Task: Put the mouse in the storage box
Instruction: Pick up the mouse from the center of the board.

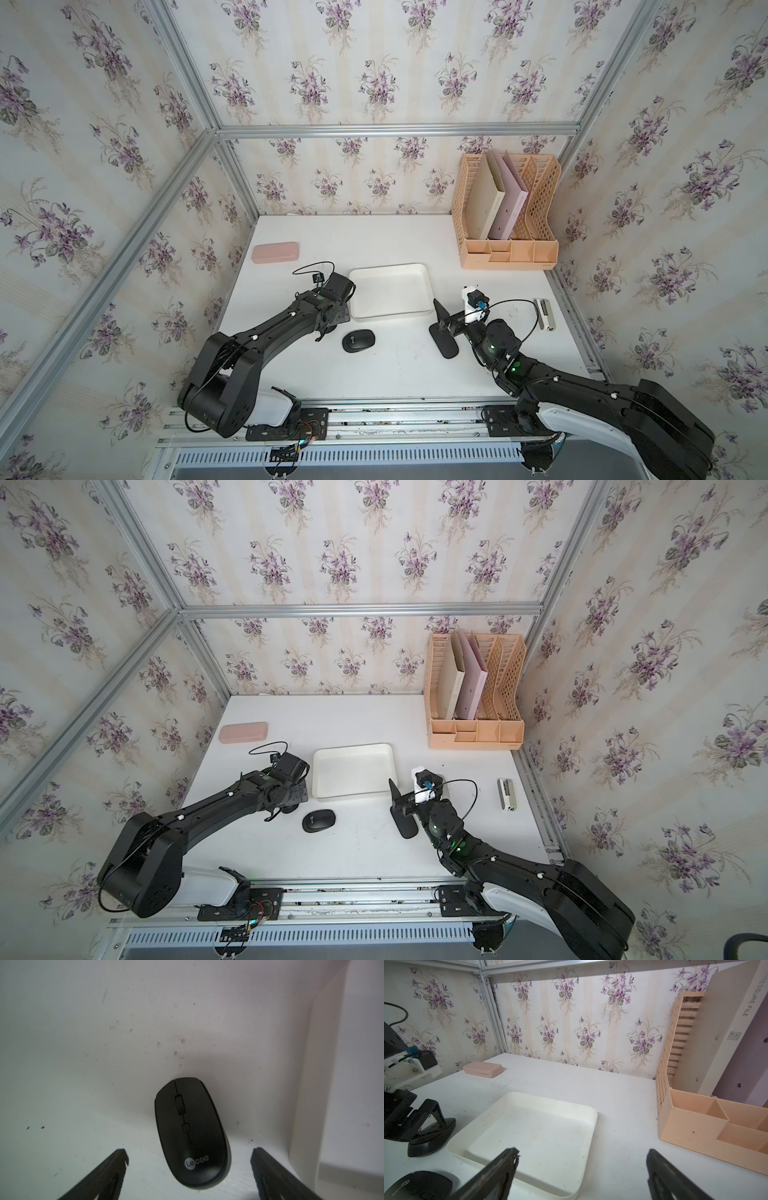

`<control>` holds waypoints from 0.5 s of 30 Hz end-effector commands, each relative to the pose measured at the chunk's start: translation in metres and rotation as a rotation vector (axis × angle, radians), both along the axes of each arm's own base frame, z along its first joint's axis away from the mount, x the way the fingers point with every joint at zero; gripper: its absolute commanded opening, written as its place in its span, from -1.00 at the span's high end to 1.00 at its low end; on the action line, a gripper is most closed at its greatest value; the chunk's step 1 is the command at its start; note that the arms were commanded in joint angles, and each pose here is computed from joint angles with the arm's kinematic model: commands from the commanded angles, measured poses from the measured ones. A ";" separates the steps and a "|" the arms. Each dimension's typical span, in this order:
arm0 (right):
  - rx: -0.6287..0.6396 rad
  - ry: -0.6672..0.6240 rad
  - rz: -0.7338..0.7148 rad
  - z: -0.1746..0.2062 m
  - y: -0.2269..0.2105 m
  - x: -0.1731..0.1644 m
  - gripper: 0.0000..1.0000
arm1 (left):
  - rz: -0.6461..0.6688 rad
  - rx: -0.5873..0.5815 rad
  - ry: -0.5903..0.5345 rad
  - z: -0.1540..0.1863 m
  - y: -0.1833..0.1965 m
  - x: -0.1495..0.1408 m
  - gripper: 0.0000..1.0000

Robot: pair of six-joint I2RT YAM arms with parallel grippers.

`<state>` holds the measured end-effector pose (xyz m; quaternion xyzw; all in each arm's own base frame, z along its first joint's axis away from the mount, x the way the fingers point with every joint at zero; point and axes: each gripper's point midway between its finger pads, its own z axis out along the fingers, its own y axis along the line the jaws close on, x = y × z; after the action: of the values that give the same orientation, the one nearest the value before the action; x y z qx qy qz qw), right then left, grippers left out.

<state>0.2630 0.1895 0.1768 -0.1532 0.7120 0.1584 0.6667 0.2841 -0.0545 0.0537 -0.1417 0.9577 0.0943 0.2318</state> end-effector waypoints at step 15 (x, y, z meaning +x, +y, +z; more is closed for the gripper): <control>0.016 -0.010 0.052 0.002 0.012 0.000 -1.00 | 0.000 -0.089 0.059 -0.044 -0.004 0.010 -0.57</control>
<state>0.2620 0.2006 0.1696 -0.1740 0.7143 0.1726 0.6555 0.2993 -0.0547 0.0156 -0.1646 0.9605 0.0630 0.2152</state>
